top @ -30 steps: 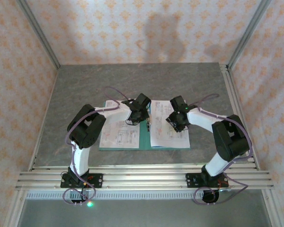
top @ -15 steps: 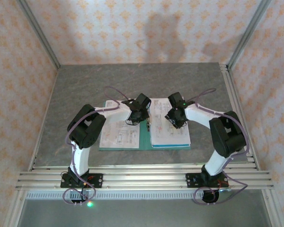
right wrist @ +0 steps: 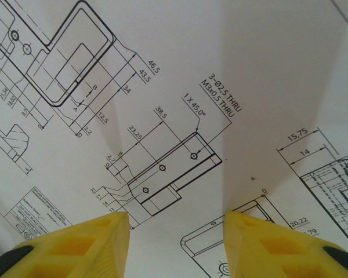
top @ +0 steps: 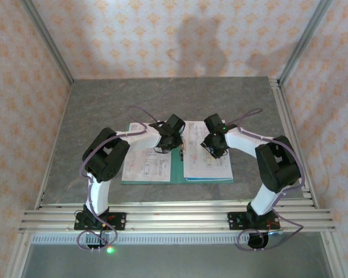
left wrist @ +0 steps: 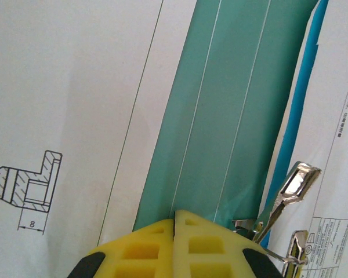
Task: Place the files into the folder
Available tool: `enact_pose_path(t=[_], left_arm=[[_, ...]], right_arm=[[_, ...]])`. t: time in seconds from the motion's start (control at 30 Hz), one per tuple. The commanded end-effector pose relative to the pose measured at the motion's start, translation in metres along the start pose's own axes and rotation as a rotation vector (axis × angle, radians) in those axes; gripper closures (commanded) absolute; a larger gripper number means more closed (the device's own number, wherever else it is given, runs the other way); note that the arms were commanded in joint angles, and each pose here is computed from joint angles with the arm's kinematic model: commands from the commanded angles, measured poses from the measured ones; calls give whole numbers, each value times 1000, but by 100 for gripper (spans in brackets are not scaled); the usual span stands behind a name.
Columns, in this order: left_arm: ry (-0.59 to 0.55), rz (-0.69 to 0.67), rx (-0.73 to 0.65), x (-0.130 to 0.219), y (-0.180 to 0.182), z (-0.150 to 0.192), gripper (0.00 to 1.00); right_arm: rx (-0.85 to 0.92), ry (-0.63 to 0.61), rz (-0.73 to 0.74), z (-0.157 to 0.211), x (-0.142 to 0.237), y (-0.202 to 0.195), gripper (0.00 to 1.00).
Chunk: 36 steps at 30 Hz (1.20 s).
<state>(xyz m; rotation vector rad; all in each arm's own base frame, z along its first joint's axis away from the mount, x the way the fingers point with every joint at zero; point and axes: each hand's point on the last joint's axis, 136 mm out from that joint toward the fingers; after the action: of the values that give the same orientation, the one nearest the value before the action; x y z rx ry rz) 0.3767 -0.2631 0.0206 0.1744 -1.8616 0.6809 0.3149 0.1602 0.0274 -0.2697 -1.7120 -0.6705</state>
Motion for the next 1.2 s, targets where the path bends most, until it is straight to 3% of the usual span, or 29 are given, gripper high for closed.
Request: enact_pose_path(t=[0.0, 0.43, 1.17], left_arm=[[28, -160, -18, -12, 43, 5, 100], [26, -160, -20, -11, 42, 5, 100], [26, -160, -22, -11, 40, 4, 100]], right_arm=[[5, -3, 32, 3, 4, -6, 54], [58, -18, 93, 8, 5, -31, 53], [102, -5, 62, 12, 0, -6, 54]])
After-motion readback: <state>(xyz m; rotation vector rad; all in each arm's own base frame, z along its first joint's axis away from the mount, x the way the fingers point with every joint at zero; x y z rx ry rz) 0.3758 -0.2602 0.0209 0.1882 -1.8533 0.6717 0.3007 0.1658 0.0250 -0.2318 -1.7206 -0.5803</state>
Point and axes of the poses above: each hand's point on the last joint's axis, 136 mm out from that joint toward the fingers, its own x axis back along the fingers, its own y axis along the line the jaws close on, z = x × y, and after that the axes turned 8 degrees about x, right-handed
